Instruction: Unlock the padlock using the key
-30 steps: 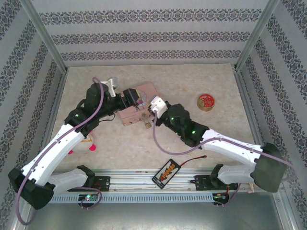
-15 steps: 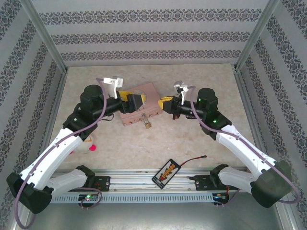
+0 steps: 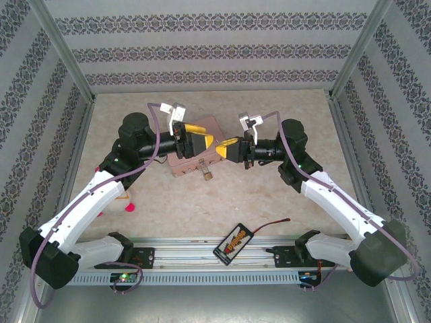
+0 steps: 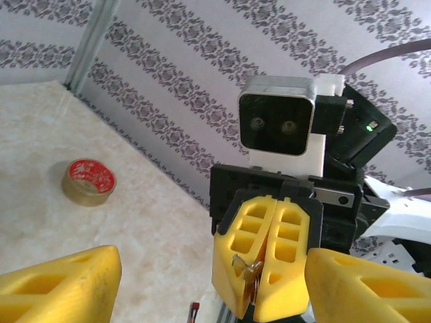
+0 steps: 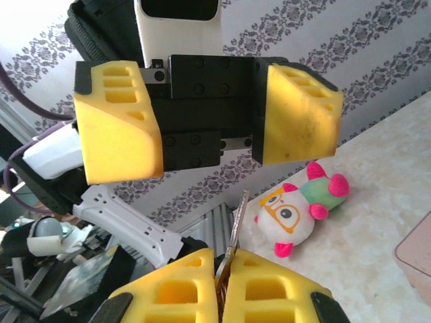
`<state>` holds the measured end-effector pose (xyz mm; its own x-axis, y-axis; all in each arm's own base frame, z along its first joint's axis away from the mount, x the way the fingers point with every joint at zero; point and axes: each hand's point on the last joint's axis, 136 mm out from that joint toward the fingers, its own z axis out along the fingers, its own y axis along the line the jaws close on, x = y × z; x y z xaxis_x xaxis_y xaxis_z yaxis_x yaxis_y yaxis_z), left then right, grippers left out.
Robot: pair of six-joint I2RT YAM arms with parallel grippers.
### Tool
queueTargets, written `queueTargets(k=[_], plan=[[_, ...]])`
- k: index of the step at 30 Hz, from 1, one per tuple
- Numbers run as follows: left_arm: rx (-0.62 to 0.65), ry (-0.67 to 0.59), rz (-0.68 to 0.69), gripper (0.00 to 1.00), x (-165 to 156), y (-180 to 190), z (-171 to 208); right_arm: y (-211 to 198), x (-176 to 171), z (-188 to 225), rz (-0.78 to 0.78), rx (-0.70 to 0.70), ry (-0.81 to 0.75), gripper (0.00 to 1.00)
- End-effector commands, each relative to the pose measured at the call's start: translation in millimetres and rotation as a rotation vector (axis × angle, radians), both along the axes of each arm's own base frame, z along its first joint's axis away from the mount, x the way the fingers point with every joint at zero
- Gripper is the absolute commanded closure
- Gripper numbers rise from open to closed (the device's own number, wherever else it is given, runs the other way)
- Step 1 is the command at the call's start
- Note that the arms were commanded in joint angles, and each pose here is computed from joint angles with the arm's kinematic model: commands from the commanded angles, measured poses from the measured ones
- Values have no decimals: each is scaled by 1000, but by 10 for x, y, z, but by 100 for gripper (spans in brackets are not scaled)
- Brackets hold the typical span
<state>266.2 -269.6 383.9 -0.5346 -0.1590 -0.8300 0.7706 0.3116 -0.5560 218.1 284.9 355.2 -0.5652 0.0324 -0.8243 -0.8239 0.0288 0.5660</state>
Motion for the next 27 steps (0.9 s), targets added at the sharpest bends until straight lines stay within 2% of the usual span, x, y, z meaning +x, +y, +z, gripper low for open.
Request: queueTargets(k=[1, 11, 27], plan=[[-56, -84, -49, 32, -77, -6, 222, -20, -62, 240, 42, 48, -51, 100], [-109, -74, -130, 45, -121, -89, 212, -7, -56, 286, 46, 66, -52, 100], [-125, -43, -179, 68, -111, -176, 167, 31, -34, 277, 48, 72, -47, 100]])
